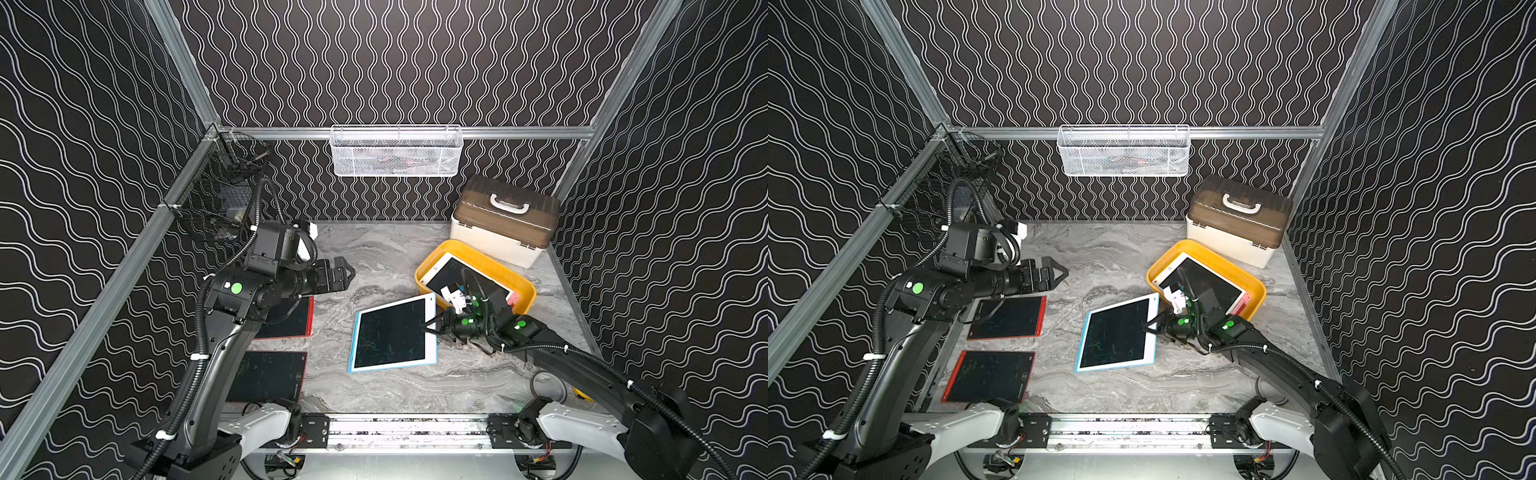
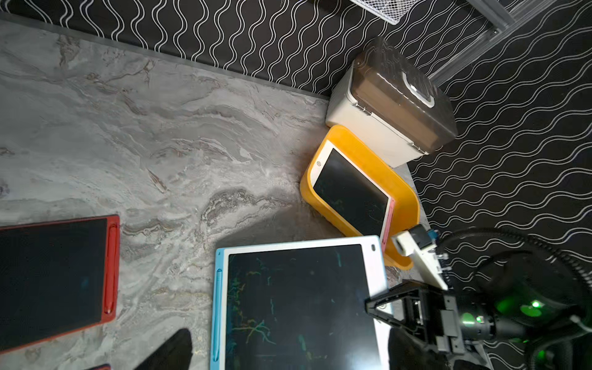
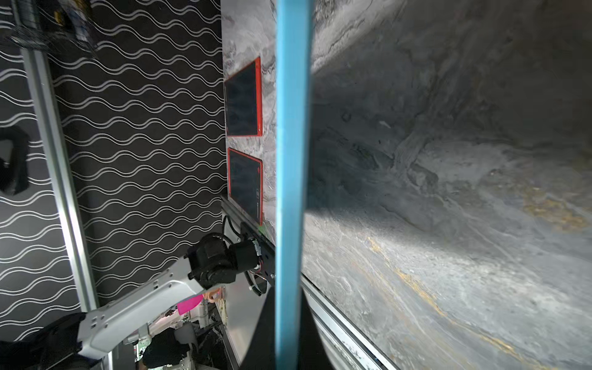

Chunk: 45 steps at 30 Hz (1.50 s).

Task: Take out the writing tablet from the storage box
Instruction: Place the writing tablet at the center of the board.

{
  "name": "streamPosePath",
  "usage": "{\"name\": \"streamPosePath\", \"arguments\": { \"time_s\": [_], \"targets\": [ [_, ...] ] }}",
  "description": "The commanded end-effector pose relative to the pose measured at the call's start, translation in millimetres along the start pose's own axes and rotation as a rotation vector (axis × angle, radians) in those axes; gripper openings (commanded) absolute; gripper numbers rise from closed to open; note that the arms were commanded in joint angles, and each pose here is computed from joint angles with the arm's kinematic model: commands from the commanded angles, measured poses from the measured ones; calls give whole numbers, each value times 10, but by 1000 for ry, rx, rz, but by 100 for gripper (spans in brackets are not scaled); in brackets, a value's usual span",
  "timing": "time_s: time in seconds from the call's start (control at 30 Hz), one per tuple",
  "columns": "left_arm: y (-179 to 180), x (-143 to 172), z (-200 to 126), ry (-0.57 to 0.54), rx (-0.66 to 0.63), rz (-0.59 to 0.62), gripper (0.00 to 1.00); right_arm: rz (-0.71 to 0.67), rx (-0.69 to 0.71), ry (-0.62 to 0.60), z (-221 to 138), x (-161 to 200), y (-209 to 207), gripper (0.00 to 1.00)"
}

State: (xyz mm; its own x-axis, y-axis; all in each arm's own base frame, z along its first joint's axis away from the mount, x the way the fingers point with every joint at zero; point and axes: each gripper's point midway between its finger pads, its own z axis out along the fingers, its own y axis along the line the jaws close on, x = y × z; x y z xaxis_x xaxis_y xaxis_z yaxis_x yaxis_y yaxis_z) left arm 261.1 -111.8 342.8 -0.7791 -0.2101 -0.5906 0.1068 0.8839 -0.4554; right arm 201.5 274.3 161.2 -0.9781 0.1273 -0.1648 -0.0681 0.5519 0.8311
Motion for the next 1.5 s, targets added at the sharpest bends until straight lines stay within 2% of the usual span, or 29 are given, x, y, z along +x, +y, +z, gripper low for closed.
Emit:
{"name": "streamPosePath", "arguments": {
  "time_s": [0.0,0.33,0.57,0.9,1.23,1.47],
  "targets": [
    [-35,66,-32,2,-5,2,99,20,-15,-63,147,31,32,1],
    [-3,314,-153,14,-5,20,99,84,11,-36,630,477,-366,5],
    [7,423,-203,44,-18,34,99,72,62,9,822,531,-433,6],
    [32,525,-245,62,-15,31,99,119,101,57,946,729,-655,7],
    [18,523,-240,64,-9,29,99,150,160,78,854,879,-894,8],
    [14,520,-226,68,-8,21,99,164,195,142,907,1012,-1044,11]
  ]
}}
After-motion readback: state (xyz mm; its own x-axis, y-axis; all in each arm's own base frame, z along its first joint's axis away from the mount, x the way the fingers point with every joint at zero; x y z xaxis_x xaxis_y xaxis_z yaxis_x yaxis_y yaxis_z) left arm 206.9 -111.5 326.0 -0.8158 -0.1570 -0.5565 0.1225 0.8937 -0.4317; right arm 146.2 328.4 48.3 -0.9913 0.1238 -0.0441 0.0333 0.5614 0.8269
